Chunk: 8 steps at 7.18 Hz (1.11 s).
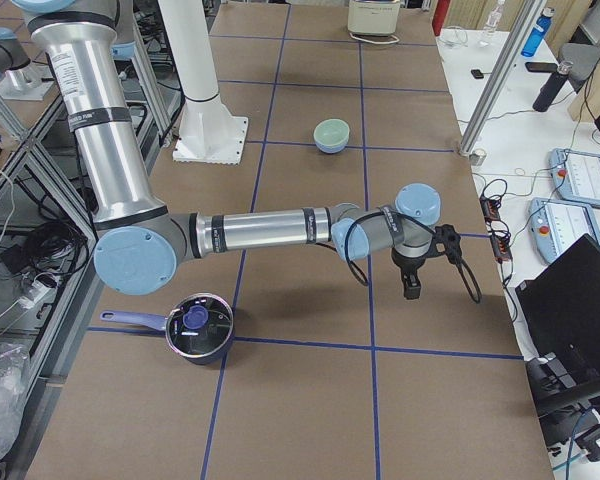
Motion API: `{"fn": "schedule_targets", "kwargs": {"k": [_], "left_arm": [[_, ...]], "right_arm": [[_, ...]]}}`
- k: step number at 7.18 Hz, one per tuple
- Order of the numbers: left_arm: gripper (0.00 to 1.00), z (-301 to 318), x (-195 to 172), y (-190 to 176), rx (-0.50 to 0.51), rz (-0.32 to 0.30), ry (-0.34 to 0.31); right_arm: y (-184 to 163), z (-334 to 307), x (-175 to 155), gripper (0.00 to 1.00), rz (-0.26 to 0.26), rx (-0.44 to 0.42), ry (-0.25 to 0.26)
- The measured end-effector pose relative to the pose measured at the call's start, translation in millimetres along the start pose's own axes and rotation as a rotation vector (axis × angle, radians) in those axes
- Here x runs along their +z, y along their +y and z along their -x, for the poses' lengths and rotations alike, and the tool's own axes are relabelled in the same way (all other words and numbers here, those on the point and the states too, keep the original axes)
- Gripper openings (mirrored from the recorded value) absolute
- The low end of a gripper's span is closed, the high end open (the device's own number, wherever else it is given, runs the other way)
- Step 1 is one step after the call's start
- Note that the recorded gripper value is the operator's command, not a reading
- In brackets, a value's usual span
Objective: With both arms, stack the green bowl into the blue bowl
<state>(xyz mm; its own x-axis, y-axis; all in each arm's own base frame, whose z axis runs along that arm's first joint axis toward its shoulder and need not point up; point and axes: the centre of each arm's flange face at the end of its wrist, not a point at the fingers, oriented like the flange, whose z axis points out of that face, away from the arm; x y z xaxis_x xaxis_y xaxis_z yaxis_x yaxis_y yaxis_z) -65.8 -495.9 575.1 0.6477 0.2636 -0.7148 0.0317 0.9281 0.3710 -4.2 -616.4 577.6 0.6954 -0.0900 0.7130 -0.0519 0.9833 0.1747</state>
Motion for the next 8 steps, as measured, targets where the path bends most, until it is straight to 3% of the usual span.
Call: {"fn": "schedule_targets", "kwargs": {"k": [2, 5, 8], "left_arm": [[0.97, 2.9, 0.7, 2.1, -0.001, 0.002, -0.004], [0.97, 15.4, 10.4, 13.5, -0.032, 0.026, -0.006], [0.97, 39.9, 32.1, 20.4, -0.078, 0.066, -0.005]], "right_arm": [[6.7, -31.7, 1.6, 1.0, 0.022, 0.039, 0.013], [1.9, -32.2, -1.9, 1.0, 0.02, 0.016, 0.042], [2.8, -31.2, -2.4, 1.0, 0.022, 0.017, 0.04]]}}
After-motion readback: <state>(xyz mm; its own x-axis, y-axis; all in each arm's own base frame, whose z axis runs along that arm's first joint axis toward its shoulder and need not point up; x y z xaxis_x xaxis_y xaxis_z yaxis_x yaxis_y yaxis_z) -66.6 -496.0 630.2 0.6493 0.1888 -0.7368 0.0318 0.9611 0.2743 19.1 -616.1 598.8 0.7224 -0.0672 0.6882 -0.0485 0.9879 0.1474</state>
